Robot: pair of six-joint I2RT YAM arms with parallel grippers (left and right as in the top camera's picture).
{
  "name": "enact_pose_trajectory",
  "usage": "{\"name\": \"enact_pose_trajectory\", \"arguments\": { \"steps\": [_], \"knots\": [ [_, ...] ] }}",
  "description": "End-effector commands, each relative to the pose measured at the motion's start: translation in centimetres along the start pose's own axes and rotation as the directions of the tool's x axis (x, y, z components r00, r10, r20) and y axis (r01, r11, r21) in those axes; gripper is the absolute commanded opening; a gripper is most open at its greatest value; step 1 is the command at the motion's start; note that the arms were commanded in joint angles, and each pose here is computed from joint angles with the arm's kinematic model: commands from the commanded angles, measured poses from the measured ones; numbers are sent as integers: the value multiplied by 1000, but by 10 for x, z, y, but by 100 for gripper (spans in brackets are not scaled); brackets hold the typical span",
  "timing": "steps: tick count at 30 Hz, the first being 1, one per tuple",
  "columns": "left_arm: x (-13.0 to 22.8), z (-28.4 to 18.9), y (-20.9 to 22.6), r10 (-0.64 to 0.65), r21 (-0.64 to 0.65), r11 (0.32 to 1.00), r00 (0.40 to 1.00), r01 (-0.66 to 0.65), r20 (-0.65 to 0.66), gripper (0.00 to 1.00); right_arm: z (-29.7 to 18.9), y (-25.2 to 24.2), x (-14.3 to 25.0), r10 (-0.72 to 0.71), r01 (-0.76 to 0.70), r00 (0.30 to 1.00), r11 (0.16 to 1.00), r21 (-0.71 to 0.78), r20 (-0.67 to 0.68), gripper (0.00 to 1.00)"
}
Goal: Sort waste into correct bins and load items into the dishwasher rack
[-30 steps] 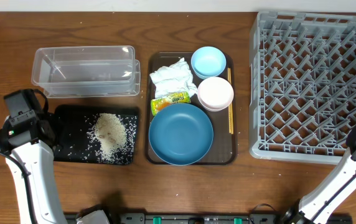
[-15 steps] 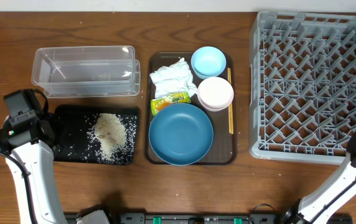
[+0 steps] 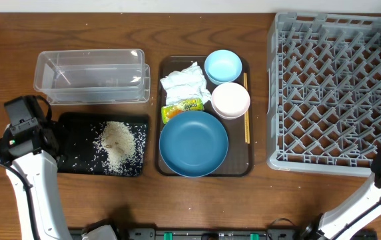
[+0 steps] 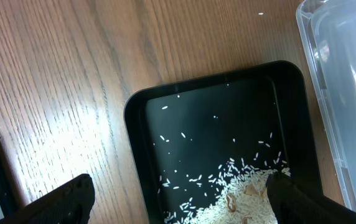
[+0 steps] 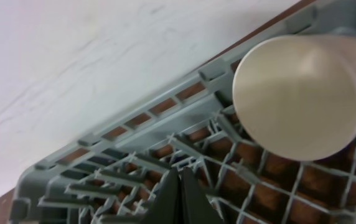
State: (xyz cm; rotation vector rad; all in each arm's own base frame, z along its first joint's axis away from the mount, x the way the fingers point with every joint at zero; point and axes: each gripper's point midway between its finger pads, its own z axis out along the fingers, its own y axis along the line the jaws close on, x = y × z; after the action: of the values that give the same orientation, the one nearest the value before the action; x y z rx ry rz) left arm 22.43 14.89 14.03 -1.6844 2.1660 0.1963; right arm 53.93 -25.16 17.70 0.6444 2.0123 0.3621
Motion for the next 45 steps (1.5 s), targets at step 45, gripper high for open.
{"name": "enact_pose_trajectory", "arguments": {
  "steps": [45],
  "knots": [
    [-6,-4,-2,-18,9,1000,1000,18,18,91,-47,-85,-11,57,-113,992,818,564,115,1]
  ]
}}
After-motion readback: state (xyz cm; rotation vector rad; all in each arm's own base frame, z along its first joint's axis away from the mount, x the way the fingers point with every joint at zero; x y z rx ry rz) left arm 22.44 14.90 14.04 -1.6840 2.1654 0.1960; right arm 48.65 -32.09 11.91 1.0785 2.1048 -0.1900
